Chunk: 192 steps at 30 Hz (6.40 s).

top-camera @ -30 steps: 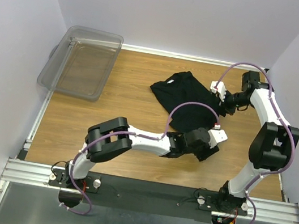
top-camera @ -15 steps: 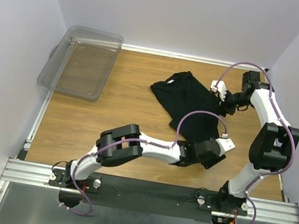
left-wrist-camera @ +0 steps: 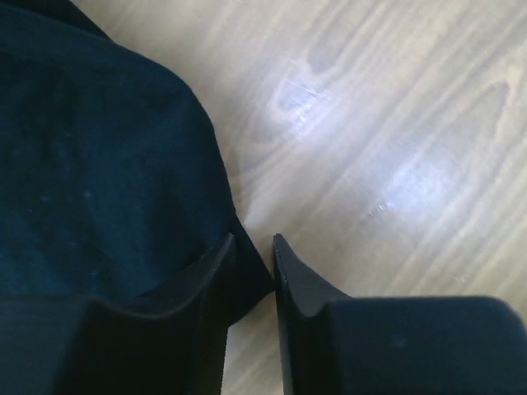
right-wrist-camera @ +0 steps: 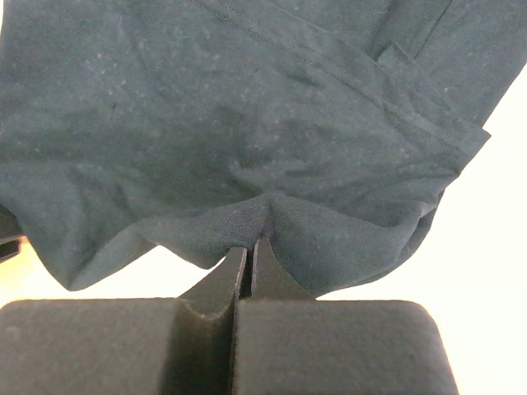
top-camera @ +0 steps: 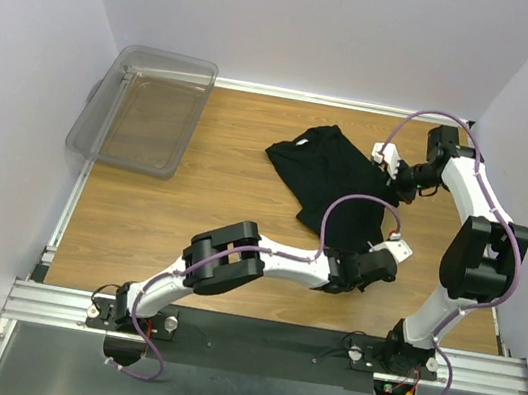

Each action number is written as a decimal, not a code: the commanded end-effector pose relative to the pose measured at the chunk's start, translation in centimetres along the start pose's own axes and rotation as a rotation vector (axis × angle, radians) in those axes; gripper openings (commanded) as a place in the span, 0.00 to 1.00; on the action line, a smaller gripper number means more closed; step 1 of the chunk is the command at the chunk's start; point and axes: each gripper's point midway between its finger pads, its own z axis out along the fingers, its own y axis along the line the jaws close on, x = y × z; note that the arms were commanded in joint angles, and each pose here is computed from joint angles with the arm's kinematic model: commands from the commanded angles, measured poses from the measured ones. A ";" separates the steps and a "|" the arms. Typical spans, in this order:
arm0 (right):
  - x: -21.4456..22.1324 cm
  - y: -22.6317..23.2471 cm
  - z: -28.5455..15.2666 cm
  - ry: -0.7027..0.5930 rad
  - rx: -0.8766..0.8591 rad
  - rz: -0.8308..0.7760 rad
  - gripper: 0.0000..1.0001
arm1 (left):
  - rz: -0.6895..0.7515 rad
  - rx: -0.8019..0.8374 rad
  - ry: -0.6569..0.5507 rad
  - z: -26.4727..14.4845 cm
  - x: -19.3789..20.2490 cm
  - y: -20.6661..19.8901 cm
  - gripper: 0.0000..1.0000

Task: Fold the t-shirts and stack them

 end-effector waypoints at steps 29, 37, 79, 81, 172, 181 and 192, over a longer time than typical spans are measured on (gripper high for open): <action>-4.0 2.2 -1.5 -0.137 -0.037 0.043 0.00 | 0.165 0.175 -0.094 -12.4 -3.9 14.6 0.00; -7.7 -3.8 -1.6 -0.207 0.041 0.101 0.00 | 0.149 0.089 -0.131 -11.3 -6.8 21.6 0.00; -18.6 -29.0 11.1 -0.598 0.699 0.434 0.01 | -0.086 -0.537 -0.353 -5.0 -14.6 55.7 0.00; -18.1 -29.5 11.3 -0.595 0.742 0.464 0.01 | -0.106 -0.539 -0.333 -3.8 -13.8 56.4 0.00; 19.4 -11.0 -4.7 -0.213 0.680 1.311 0.01 | -0.643 -0.005 -0.582 -25.5 -1.8 28.2 0.66; 23.4 -8.3 -9.6 0.022 0.755 1.099 0.70 | -0.612 0.041 -0.613 -26.4 -2.3 26.1 0.66; 16.0 -6.0 -14.2 0.023 0.764 0.788 0.80 | -0.552 -0.017 -0.686 -29.0 -3.3 26.9 0.67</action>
